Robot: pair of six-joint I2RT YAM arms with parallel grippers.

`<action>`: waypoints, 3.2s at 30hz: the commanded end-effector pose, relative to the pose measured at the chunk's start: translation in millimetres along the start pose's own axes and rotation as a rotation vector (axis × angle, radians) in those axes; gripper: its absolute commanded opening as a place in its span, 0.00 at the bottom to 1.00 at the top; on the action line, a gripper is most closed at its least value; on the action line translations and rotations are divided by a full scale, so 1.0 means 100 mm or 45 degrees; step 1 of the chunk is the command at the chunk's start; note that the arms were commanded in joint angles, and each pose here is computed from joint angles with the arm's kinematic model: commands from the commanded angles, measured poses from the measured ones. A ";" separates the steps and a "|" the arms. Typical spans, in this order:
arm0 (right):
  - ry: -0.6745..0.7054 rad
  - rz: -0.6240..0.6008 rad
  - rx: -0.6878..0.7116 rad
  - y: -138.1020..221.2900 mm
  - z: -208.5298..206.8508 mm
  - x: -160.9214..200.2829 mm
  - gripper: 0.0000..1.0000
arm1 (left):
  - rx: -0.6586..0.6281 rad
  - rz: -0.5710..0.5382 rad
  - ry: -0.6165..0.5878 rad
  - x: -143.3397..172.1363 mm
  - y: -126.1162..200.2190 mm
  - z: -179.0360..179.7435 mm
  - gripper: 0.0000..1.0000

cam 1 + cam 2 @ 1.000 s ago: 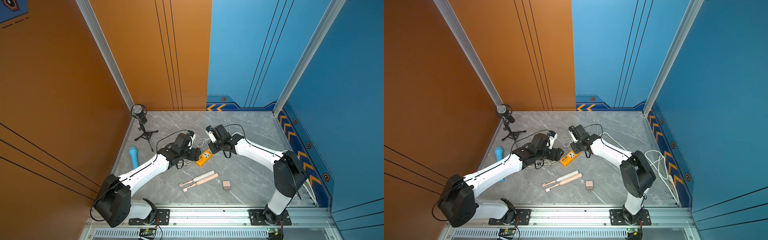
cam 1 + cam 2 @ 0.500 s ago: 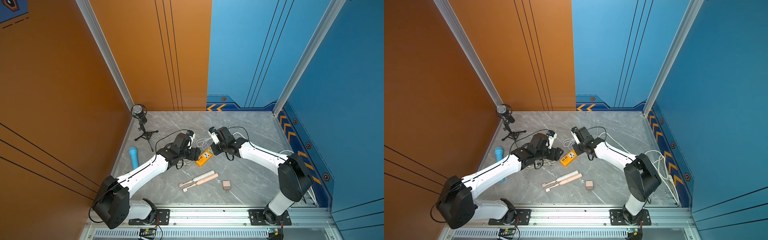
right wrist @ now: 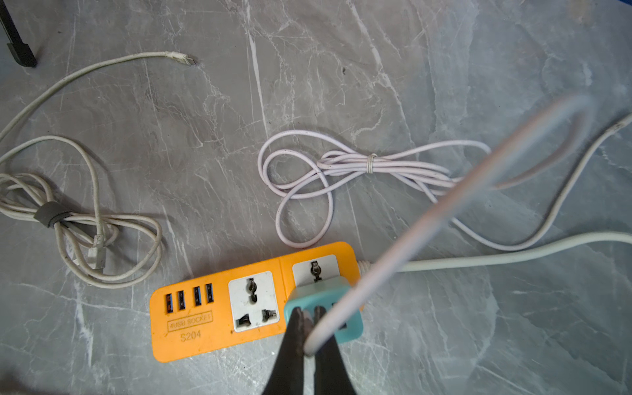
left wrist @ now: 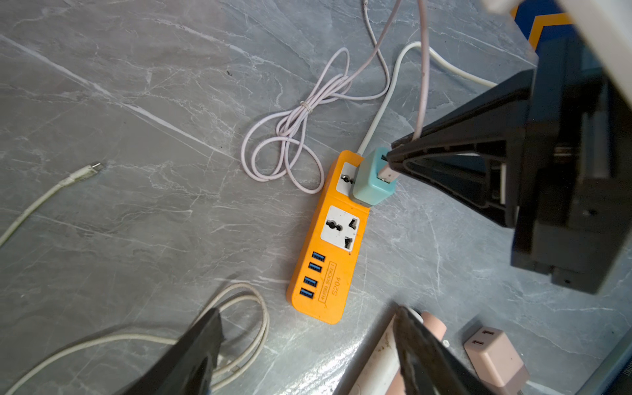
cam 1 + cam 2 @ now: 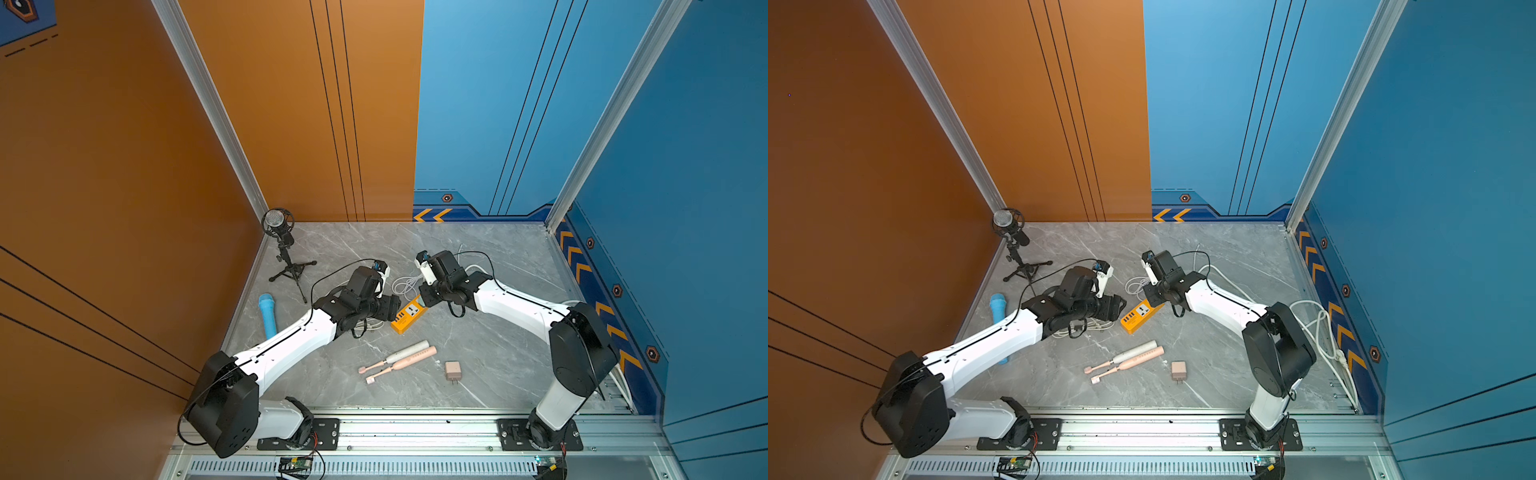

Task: Charge the electric toothbrush
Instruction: Adjust the socket at the center of the board, then pick up the charging cable from the center of the board.

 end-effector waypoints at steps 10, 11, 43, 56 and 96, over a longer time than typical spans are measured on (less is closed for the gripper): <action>-0.043 0.711 0.288 -0.17 -0.50 1.46 0.00 | -0.052 -0.002 -0.006 -0.02 0.01 0.09 0.79; -0.047 0.730 0.299 -0.18 -0.50 1.48 0.00 | -0.054 -0.005 -0.007 -0.02 0.02 0.09 0.79; -0.242 0.612 0.375 -0.22 -0.49 1.58 0.00 | -0.057 -0.055 0.023 -0.07 0.14 0.10 0.79; -0.243 0.070 0.200 0.13 0.05 0.14 0.13 | -0.064 -0.082 0.028 -0.10 0.20 0.08 0.79; -0.830 0.148 0.735 -0.84 -1.85 -0.42 0.43 | -0.052 -0.100 -0.042 -0.65 -0.11 -0.08 0.77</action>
Point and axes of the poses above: each gripper's point midway between its finger pads, its own y axis back along the fingers, its own z axis along the line the jaws close on, x = y × z, the point moved 2 cm from there along y, back along the fingers, and after that the axes turned 7 degrees about -y, right-handed, at the moved point
